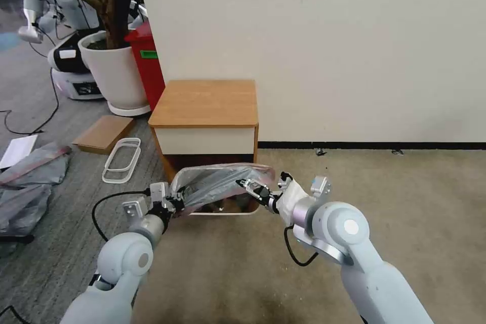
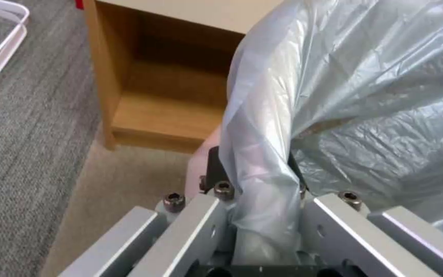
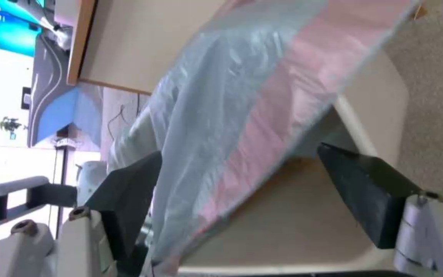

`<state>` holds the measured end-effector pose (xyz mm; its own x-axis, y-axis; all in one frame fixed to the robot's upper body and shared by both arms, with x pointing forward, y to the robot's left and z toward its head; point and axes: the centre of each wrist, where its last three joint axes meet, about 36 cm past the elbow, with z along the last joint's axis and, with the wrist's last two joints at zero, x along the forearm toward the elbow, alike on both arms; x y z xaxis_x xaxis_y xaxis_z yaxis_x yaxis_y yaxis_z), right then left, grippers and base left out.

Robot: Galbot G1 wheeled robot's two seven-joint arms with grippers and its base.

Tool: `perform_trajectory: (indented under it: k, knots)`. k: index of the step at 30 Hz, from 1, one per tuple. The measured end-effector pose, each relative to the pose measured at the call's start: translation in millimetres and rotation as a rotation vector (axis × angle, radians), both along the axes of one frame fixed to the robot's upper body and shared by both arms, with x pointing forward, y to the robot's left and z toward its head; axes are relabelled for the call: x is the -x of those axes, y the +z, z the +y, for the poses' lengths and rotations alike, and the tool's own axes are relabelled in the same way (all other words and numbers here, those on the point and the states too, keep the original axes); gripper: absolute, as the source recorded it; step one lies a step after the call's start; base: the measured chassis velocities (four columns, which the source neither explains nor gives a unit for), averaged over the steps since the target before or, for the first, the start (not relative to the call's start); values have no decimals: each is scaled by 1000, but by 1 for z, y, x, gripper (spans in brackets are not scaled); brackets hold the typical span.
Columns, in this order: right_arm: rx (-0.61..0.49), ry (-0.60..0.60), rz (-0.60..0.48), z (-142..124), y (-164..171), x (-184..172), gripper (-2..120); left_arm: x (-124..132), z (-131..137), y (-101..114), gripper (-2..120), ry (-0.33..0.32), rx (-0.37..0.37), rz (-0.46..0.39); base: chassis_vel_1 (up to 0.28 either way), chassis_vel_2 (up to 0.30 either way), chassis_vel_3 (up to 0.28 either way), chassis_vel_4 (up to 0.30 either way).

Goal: Pick up the garbage bag from the table and place it over the trash can.

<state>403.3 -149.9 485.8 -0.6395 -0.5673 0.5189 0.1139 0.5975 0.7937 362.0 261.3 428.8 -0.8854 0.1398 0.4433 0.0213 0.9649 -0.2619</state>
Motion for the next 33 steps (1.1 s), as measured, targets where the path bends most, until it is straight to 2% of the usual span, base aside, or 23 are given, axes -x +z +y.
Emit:
perform_trajectory:
  k: [9,13,14,20,22,24,25,27,33]
  knots:
    - [-14,-20,-3,3,-6,-8,72,4,-3,0,3,-6,8,6,0,0,0,0]
    - [-14,-34,-9,7,-9,-11,52,4,-3,0,3,-5,9,5,0,0,0,0]
    - [-14,-34,-9,7,-9,-11,52,4,-3,0,3,-5,9,5,0,0,0,0]
    - [-15,-49,-38,8,-15,-13,27,4,-3,-1,3,-5,10,7,0,0,0,0]
    - [-20,-51,-45,9,-16,-13,25,4,-4,-1,3,-5,11,8,0,0,0,0]
    - [-37,-54,-61,9,-18,-11,14,3,-4,-2,3,-6,13,10,0,0,0,0]
    - [-37,-54,-61,9,-18,-11,14,3,-4,-2,3,-6,13,10,0,0,0,0]
    - [-64,-61,-89,11,-22,-8,3,1,-5,-3,3,-5,15,10,0,0,0,0]
    - [-94,-70,-134,11,-30,0,0,0,-5,-5,3,-2,17,14,0,0,0,0]
